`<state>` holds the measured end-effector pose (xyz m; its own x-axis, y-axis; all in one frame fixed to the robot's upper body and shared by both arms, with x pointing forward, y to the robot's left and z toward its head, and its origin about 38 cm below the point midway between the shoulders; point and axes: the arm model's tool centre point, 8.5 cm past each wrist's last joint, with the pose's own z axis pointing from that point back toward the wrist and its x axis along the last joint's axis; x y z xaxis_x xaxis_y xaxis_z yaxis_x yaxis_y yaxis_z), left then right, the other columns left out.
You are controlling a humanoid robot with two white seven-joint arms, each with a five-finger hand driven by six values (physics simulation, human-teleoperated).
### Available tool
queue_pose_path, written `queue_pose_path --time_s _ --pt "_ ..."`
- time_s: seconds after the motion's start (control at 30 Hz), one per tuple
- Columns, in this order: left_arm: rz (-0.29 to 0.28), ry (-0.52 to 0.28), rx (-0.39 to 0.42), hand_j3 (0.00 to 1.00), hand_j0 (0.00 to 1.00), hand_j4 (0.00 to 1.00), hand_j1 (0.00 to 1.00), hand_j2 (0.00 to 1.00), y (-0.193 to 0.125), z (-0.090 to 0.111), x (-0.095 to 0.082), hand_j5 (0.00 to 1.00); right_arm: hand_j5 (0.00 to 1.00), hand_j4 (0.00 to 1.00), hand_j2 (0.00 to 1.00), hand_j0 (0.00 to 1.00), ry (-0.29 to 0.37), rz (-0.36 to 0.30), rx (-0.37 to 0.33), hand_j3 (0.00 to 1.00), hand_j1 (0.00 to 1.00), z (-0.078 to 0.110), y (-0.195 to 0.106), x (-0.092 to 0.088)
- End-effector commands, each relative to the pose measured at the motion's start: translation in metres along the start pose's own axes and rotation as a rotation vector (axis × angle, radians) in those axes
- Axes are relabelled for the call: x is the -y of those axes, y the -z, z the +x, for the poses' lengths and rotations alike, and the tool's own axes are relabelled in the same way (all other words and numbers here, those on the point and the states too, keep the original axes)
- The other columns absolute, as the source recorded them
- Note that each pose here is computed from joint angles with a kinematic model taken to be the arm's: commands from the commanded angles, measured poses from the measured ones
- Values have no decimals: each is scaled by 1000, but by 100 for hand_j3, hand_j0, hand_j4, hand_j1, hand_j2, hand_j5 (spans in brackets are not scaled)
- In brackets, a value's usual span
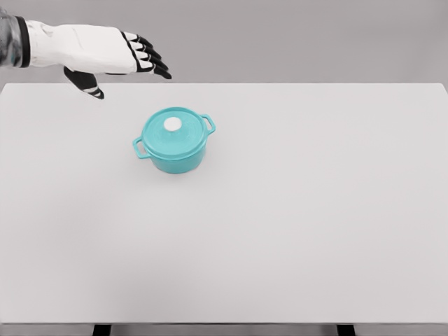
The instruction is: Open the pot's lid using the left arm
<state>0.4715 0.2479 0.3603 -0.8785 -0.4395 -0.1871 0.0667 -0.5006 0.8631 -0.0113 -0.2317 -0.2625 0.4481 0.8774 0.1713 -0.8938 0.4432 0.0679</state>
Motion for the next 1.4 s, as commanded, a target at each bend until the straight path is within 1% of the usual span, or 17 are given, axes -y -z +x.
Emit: queue_pose_path --time_s 0.0,0.07,0.13,0.2,0.27,0.3,0.43,0.5,0.6,0.67,0.83,1.0,1.03,1.23,1.3,1.37 --pt "-25 0 31 100 100 100 100 100 12 7 5 100 100 100 100 100 0 0 0 100 100 0 0 0" --pt "-57 44 108 100 100 100 100 100 47 25 -7 100 100 100 100 100 0 0 0 100 100 0 0 0" --pt "-49 51 127 100 100 100 100 100 61 31 -15 100 100 100 100 100 0 0 0 100 100 0 0 0" --pt "-44 47 145 100 100 100 100 100 76 36 -18 100 100 100 100 100 0 0 0 100 100 0 0 0" --pt "-59 29 142 100 100 100 100 100 81 34 -11 100 100 100 100 100 0 0 0 100 100 0 0 0" --pt "-85 21 146 100 100 100 100 100 85 34 -2 100 100 100 100 100 0 0 0 100 100 0 0 0" --pt "-107 8 156 100 100 100 100 100 89 37 9 100 100 100 100 100 0 0 0 100 100 0 0 0" --pt "-112 0 160 96 96 96 96 96 90 38 14 96 100 100 100 100 0 0 0 100 100 0 0 0" --pt "-117 0 153 95 95 95 95 95 90 37 16 95 100 100 100 100 0 0 0 100 100 0 0 0" --pt "-118 1 151 89 89 89 89 89 89 37 16 89 100 100 100 100 0 0 0 100 100 0 0 0" --pt "-119 -1 151 89 89 89 89 89 89 36 17 89 100 100 100 100 0 0 0 100 100 0 0 0" --pt "-138 -12 149 89 89 89 89 89 94 37 28 89 100 100 100 100 0 0 0 100 100 0 0 0" --pt "-145 -22 145 89 89 89 89 89 95 35 33 89 100 100 100 100 0 0 0 100 100 0 0 0" --pt "-149 -30 143 89 89 89 89 89 100 34 35 89 100 100 100 100 0 0 0 100 100 0 0 0" --pt "-149 -33 146 87 87 87 87 87 102 35 35 87 100 100 100 100 0 0 0 100 100 0 0 0" --pt "-168 -25 125 86 86 86 86 86 107 30 39 86 100 100 100 100 0 0 0 100 100 0 0 0"
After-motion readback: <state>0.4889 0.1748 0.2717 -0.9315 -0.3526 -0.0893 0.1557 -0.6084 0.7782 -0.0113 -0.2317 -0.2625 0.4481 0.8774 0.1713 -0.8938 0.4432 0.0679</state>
